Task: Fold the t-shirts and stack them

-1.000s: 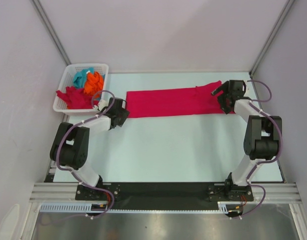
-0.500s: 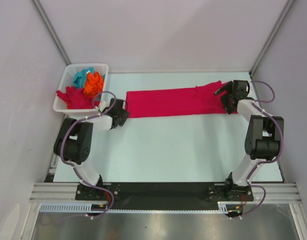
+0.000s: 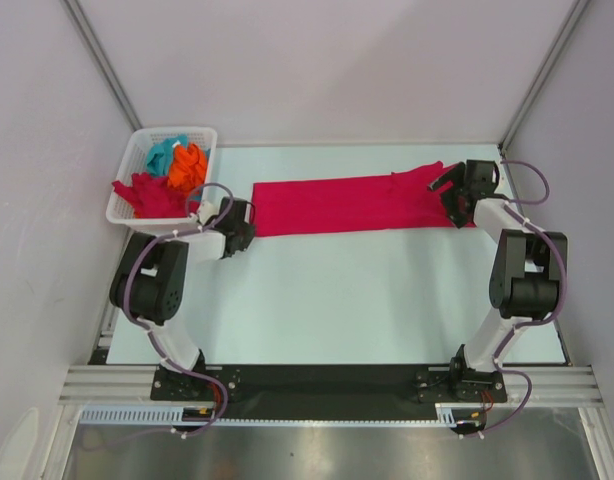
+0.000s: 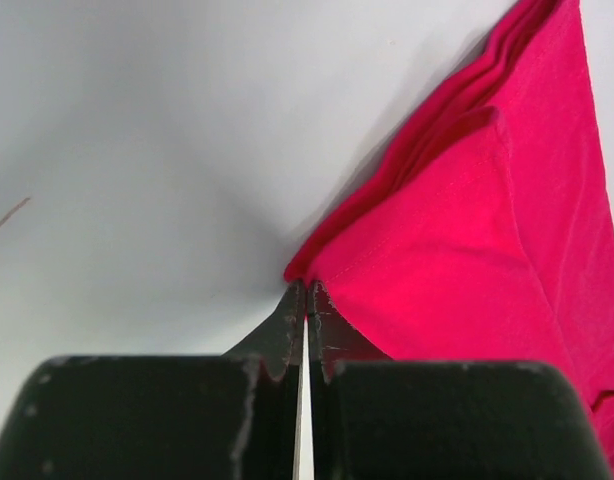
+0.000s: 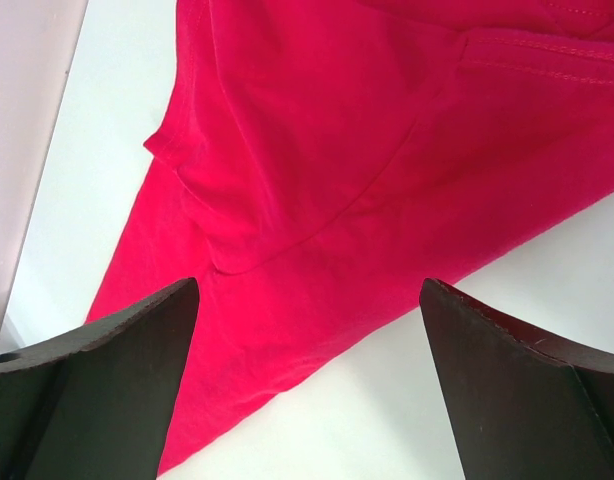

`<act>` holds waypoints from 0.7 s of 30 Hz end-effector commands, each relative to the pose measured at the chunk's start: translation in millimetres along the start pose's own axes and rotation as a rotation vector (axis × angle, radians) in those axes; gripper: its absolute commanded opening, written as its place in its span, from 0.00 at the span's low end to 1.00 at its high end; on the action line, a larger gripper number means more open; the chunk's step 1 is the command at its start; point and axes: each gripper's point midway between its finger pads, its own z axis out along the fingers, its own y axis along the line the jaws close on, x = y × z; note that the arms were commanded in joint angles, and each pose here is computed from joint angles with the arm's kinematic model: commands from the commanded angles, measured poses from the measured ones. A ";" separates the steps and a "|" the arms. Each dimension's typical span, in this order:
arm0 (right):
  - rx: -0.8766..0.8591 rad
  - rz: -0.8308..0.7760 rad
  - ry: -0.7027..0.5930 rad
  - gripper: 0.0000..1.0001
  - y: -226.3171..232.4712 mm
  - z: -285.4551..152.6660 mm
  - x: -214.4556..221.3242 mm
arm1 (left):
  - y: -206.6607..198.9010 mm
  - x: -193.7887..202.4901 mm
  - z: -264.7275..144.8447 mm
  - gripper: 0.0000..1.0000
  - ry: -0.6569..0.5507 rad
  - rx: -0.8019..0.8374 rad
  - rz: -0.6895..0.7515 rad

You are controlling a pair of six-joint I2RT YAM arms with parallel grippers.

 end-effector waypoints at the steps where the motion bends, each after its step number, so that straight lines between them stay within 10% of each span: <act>1: -0.009 -0.019 -0.021 1.00 8.7 4.2 -9.4 | 10.8 -7.8 -24.6 0.00 -0.018 0.002 0.006; 21: 0.019 -0.106 0.003 0.99 11.7 7.1 -13.3 | 107.5 124.9 -167.2 0.00 0.163 -0.027 -0.107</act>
